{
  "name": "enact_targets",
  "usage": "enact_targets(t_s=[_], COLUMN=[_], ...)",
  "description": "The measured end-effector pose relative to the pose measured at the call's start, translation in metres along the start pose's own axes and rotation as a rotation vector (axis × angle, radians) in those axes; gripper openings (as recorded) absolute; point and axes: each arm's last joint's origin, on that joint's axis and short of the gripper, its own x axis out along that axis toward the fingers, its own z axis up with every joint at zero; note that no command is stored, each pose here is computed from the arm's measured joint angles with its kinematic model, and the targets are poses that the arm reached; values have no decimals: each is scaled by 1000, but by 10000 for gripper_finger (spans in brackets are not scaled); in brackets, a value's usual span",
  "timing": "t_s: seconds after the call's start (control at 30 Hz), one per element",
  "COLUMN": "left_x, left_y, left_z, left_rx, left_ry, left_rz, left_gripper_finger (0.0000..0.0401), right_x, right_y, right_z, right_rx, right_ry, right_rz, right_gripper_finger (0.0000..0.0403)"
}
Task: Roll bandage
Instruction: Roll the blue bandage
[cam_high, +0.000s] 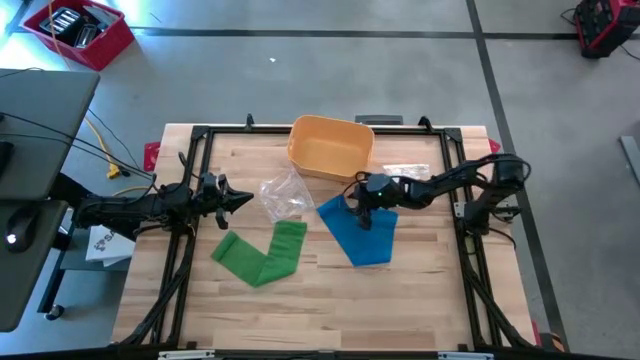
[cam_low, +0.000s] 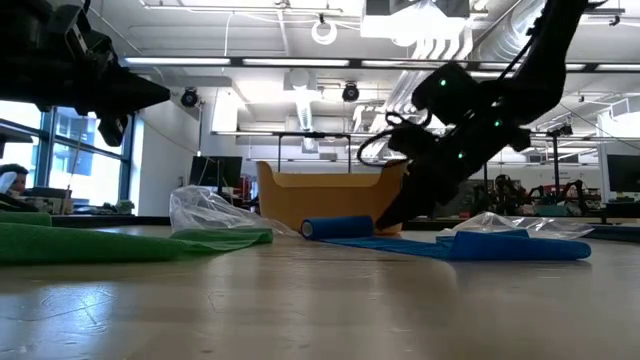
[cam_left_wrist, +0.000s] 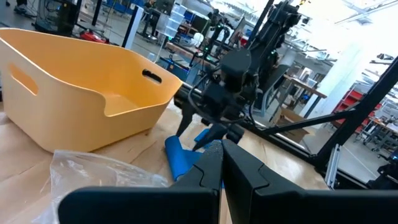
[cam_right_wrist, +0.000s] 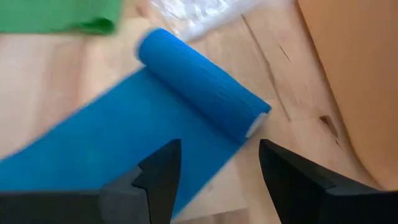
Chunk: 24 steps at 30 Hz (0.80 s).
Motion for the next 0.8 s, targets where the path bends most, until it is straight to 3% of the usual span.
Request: enact_targets(t_s=[0.27, 0.53, 0.8], left_x=[0, 0, 0], left_y=[0, 0, 0], left_z=[0, 0, 0], left_rx=[0, 0, -1], left_ry=[0, -1, -1], left_rz=[0, 0, 0], left_gripper_finger=[3, 3, 3], right_x=[16, 16, 16], right_y=[-2, 6, 31], right_z=[1, 4, 4], right_rx=[-13, -11, -71], right_ry=[-26, -43, -47], right_rz=[8, 211, 253], right_gripper_finger=[209, 209, 209])
